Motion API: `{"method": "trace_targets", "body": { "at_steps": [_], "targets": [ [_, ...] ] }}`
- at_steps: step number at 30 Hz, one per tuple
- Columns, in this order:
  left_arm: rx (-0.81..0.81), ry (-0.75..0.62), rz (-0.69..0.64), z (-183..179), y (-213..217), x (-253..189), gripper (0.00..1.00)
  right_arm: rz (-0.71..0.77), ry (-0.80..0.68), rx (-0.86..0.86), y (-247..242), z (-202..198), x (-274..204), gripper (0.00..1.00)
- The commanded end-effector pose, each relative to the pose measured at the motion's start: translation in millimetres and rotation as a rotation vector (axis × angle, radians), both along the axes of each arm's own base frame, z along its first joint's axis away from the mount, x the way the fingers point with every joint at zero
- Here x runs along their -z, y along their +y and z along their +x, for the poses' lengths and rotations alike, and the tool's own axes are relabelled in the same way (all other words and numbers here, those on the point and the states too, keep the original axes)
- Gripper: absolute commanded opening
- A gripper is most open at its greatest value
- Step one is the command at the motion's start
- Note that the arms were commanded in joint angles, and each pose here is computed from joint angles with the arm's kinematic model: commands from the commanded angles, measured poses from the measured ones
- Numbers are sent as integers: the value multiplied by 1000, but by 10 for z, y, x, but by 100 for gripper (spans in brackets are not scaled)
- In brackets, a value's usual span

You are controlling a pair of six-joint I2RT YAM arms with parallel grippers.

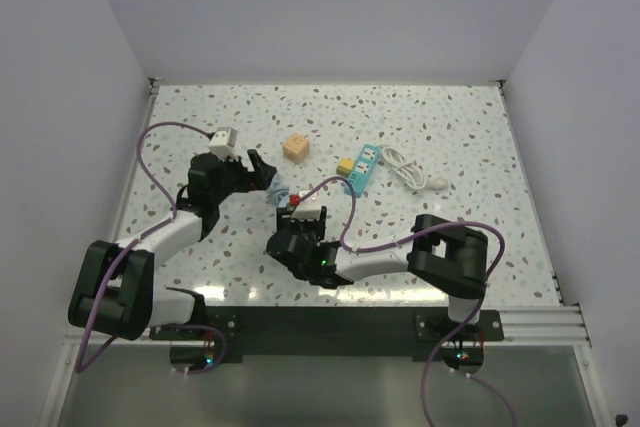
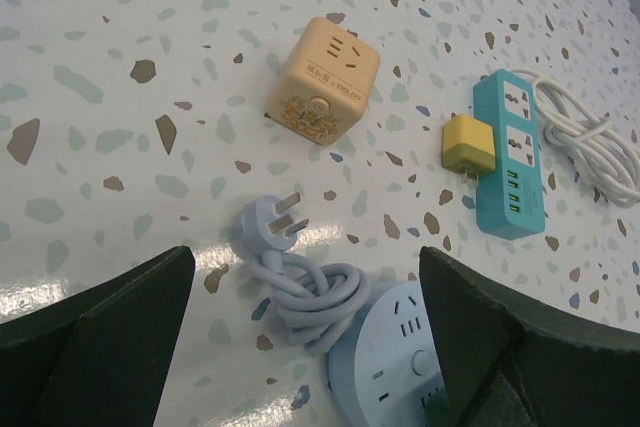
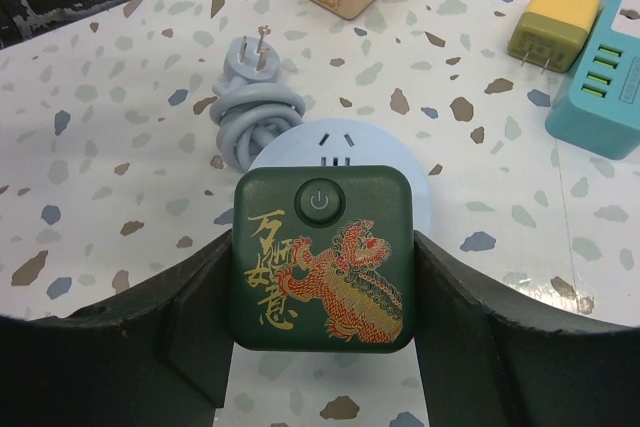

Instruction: Insert the plug

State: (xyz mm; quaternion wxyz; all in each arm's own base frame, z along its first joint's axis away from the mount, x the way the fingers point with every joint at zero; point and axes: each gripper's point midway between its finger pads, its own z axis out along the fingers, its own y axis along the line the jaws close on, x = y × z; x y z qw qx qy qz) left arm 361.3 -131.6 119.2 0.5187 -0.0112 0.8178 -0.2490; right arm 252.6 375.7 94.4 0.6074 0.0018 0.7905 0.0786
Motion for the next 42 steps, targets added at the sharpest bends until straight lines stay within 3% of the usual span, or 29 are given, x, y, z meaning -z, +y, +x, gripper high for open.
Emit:
{"method": "trace_targets", "body": {
  "at_steps": [1, 42],
  "targets": [
    [-9, -17, -17, 33, 20, -88, 100, 77, -34, 58, -20, 52, -232, 0],
    [-19, -20, -14, 31, 50, -97, 100, 29, 14, 49, -28, 90, 127, 0]
  ]
}}
